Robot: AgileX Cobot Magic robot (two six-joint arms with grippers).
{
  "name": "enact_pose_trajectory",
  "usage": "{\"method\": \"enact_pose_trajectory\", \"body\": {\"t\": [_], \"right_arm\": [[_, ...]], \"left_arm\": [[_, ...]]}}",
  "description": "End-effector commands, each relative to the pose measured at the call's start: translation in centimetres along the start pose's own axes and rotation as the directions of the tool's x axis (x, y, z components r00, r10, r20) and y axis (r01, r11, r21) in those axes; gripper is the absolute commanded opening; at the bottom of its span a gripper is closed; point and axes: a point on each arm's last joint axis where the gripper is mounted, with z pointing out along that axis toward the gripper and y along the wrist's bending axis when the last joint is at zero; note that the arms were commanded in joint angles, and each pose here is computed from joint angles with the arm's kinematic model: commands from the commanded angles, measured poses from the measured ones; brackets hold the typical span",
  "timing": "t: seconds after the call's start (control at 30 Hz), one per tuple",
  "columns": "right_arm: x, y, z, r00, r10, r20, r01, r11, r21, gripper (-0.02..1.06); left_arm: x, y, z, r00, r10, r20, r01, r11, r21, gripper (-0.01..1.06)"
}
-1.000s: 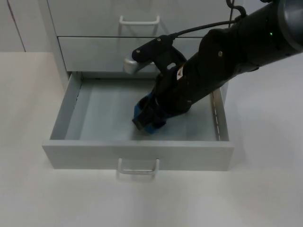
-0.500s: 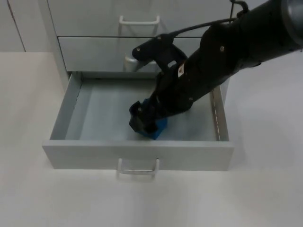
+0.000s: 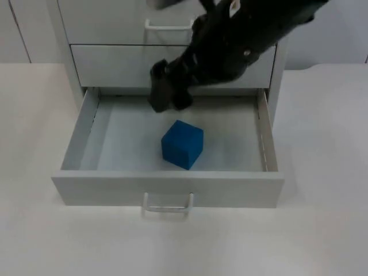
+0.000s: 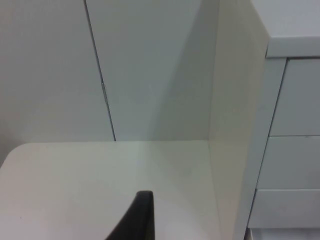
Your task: Open the drawer with the left hand, place the block into the drawer with the right hand, then close the drawer with the left hand.
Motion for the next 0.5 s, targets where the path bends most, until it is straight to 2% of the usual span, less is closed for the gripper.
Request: {"method": "enact_pose_trajectory", "body": {"t": [0.0,0.27,0.47], "right_arm": [[-1.2,0.4,-2.9,0.999,0.008,0.038,-0.008,1.000,-0.009,1.03],[-2.4,0.5,-7.5,0.996,0.008,0.089,-0.008,1.000,-0.007,1.03],[-2.4,-0.1,-11.1,0.989,0.000,0.151,-0.012,0.997,0.078,1.03]], "left_arm": [[-0.2,0.0,0.0,1.000,-0.010,0.003,0.010,1.000,0.007,1.05],[-0.2,0.0,0.0,1.000,0.008,0.004,-0.008,1.000,0.007,1.05],[-0.2,0.0,0.0,1.000,0.015,0.004,-0.015,1.000,0.007,1.05]]}}
